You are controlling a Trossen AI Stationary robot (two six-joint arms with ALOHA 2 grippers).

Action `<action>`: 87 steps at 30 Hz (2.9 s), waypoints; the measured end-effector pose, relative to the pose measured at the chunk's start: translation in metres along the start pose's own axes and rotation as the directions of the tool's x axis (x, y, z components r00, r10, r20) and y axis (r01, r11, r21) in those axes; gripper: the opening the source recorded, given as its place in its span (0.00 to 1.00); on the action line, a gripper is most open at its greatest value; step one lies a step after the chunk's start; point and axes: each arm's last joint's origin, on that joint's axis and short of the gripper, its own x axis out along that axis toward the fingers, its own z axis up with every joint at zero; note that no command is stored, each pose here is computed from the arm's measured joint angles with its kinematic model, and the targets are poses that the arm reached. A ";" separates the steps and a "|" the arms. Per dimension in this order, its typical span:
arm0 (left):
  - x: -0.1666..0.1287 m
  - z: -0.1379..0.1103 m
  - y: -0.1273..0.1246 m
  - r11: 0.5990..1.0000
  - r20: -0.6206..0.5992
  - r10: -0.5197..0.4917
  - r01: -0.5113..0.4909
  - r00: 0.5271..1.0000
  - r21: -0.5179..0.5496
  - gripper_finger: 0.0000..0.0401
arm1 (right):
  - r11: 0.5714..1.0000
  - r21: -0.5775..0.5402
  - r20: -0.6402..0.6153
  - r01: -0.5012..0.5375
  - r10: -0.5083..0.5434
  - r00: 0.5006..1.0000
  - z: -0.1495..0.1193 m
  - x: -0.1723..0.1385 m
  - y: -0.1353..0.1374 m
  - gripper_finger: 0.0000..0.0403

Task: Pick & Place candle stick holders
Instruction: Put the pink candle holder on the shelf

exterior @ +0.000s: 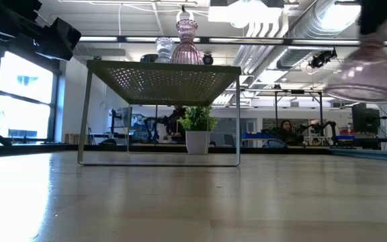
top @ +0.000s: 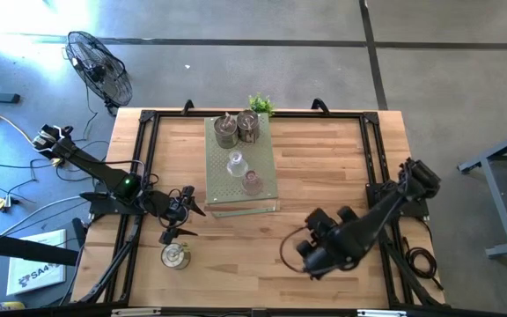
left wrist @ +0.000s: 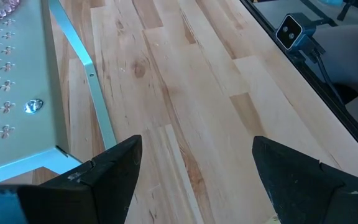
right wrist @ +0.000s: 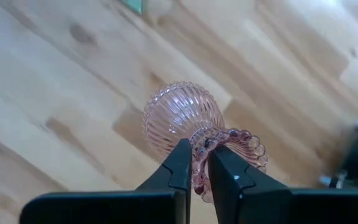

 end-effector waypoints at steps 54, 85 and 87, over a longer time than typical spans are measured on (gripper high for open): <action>0.000 0.000 0.000 0.996 -0.004 0.008 -0.008 1.000 0.092 0.75 | 0.982 -0.081 0.122 -0.172 0.181 0.976 0.173 0.011 -0.013 0.06; 0.000 0.000 0.000 0.993 -0.004 0.011 -0.011 1.000 0.121 0.75 | 0.954 -0.074 0.212 -0.290 0.299 0.930 0.189 -0.024 -0.014 0.06; 0.000 0.000 0.000 0.993 -0.004 0.011 -0.011 1.000 0.121 0.75 | 0.952 -0.072 0.192 -0.298 0.306 0.932 0.191 -0.021 -0.012 0.06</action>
